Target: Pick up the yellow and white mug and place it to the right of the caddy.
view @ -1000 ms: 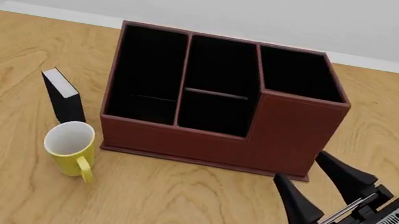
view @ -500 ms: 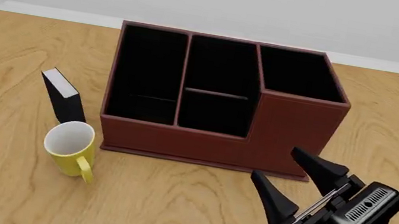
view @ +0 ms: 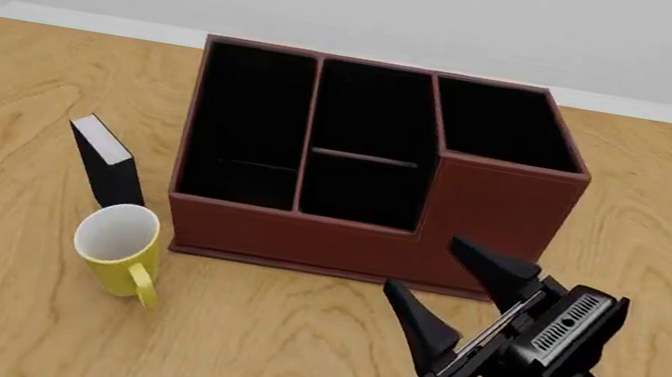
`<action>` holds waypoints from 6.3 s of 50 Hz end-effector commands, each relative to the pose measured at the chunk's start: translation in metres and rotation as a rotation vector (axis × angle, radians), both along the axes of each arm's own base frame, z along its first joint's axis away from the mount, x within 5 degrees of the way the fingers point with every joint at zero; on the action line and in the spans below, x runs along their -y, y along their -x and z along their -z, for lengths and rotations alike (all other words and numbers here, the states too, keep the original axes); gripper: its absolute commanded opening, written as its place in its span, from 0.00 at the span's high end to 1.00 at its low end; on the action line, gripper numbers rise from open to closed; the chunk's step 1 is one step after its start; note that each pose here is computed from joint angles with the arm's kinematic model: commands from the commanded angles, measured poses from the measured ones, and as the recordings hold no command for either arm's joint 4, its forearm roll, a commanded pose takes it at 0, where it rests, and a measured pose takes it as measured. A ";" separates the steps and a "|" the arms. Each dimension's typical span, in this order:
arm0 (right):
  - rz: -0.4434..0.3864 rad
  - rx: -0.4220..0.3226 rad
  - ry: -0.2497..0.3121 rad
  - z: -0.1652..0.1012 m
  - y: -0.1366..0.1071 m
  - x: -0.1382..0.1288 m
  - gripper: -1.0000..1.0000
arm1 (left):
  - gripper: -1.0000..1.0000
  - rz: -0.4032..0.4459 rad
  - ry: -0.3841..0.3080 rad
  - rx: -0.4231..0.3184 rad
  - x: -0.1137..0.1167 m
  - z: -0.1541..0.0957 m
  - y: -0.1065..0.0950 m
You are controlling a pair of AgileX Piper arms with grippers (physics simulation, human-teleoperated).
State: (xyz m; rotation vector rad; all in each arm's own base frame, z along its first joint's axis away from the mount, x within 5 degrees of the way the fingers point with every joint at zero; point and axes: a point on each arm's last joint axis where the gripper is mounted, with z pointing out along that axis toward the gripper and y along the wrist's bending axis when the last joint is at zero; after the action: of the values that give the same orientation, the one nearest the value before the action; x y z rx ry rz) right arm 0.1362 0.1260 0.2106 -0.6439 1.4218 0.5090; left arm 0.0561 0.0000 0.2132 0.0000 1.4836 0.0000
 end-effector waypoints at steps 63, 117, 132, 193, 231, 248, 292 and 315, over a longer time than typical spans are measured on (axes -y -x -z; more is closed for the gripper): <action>-0.163 -0.031 0.044 0.031 -0.033 -0.091 0.00 | 0.00 0.000 0.000 0.000 0.000 0.000 0.000; -0.262 -0.029 0.088 0.053 -0.050 -0.169 0.00 | 0.00 0.000 0.000 0.000 0.000 0.000 0.000; -0.276 -0.030 0.099 0.057 -0.051 -0.181 0.00 | 0.00 0.000 0.000 0.000 0.000 0.000 0.000; -0.311 -0.038 0.131 0.074 -0.058 -0.217 0.00 | 0.00 0.000 0.000 0.000 0.000 0.000 0.000; -0.321 -0.064 0.134 0.088 -0.061 -0.231 0.00 | 0.00 0.000 0.000 0.000 0.000 0.000 0.000; -0.323 -0.077 0.136 0.093 -0.064 -0.239 0.00 | 0.00 0.000 0.000 0.000 0.000 0.000 0.000; -0.332 -0.104 0.145 0.108 -0.065 -0.250 0.00 | 0.00 0.000 0.000 0.000 0.000 0.000 0.000; -0.328 -0.112 0.134 0.108 -0.066 -0.248 1.00 | 0.00 0.000 0.000 0.000 0.000 0.000 0.000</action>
State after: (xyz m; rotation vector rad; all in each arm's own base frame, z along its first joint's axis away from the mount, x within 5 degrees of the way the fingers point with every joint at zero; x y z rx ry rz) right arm 0.2011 0.3751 0.1034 -0.9868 1.4664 0.7167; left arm 0.0561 0.0000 0.2132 0.0000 1.4836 0.0000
